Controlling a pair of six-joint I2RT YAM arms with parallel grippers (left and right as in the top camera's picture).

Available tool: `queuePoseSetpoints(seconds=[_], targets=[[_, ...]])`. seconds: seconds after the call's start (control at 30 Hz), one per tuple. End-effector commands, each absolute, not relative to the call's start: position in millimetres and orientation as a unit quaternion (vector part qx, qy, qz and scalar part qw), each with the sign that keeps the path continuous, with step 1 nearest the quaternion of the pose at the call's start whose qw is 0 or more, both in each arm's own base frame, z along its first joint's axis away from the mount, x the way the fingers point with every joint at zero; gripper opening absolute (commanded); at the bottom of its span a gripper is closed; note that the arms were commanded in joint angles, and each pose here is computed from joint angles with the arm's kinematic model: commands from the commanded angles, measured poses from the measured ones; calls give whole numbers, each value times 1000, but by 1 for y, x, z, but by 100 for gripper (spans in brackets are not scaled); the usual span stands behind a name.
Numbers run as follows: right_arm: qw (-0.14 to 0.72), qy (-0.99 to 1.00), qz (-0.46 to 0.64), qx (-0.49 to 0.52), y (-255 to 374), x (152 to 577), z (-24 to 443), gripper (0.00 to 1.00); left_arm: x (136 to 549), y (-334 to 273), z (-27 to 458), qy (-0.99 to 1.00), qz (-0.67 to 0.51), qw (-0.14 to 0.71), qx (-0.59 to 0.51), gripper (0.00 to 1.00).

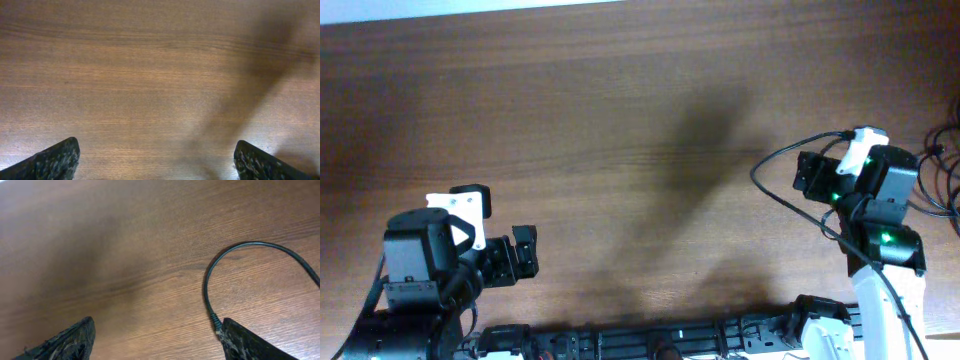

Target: Untangle cables

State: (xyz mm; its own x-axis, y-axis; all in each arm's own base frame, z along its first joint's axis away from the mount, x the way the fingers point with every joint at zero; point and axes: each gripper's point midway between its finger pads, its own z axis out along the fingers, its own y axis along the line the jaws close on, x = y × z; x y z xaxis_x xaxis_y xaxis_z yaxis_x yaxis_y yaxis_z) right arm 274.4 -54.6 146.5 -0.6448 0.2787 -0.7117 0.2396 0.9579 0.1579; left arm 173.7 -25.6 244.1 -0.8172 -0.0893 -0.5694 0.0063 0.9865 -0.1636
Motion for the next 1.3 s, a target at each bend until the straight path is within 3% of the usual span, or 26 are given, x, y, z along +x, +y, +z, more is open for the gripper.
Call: queuePoseSetpoints(seconds=[0.0, 0.17, 0.6, 1.27], targets=[[358, 930, 4, 77, -56, 275, 123, 78, 175, -24, 247, 948, -73, 308, -18, 99], [312, 940, -7, 138, -90, 263, 98, 74, 175, -24, 247, 948, -73, 308, -18, 99], [296, 953, -36, 46, -111, 280, 71, 65, 175, -24, 247, 948, -73, 308, -18, 99], [236, 970, -10, 53, -115, 288, 11, 60, 175, -24, 247, 948, -73, 308, -18, 99]])
